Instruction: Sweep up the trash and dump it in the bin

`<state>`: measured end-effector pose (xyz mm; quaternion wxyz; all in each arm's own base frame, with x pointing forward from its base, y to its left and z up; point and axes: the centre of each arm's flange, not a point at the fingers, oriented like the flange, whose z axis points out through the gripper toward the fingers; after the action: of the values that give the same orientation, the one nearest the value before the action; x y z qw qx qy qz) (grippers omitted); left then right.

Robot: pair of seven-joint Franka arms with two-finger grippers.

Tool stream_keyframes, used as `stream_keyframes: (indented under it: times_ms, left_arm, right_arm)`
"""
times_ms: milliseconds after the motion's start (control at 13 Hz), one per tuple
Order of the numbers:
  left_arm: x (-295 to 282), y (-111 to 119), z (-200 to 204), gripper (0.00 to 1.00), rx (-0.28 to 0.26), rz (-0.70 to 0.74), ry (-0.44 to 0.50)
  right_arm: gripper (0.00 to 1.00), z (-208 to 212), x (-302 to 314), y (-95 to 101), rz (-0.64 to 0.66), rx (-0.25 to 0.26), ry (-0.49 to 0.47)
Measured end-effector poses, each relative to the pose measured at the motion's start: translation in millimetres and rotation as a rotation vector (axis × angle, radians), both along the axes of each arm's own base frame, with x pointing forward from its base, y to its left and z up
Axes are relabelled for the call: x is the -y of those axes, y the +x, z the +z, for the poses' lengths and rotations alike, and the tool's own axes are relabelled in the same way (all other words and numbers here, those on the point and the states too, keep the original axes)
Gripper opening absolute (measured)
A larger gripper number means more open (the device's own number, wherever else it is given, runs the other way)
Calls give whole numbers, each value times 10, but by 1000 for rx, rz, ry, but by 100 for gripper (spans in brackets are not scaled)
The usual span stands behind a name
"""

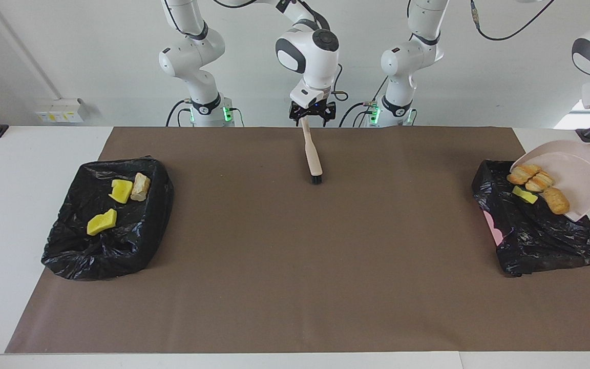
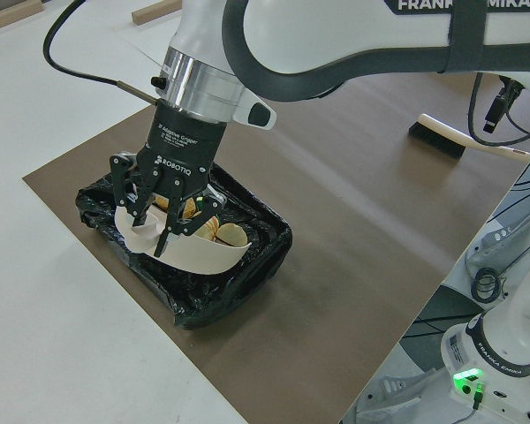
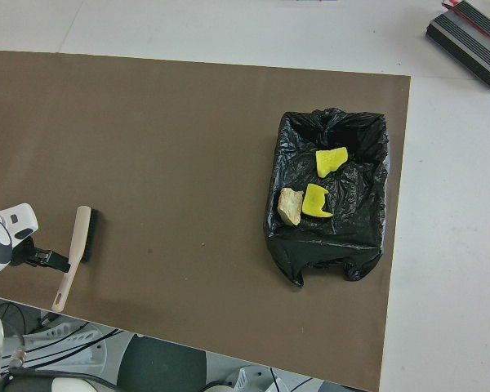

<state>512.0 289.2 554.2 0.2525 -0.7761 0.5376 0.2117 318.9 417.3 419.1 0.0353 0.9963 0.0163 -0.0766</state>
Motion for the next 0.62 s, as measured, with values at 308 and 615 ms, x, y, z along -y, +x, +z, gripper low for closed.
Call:
stream_keyframes:
  times_ms: [308,615]
  left_arm:
    - [200,266,136,32,-14,-72,86]
    - [419,399,470,32,-52,-119,178]
  right_arm:
    - [100,634,384,566,38,-21,18]
    - [100,1046,771,973,78,-20,52]
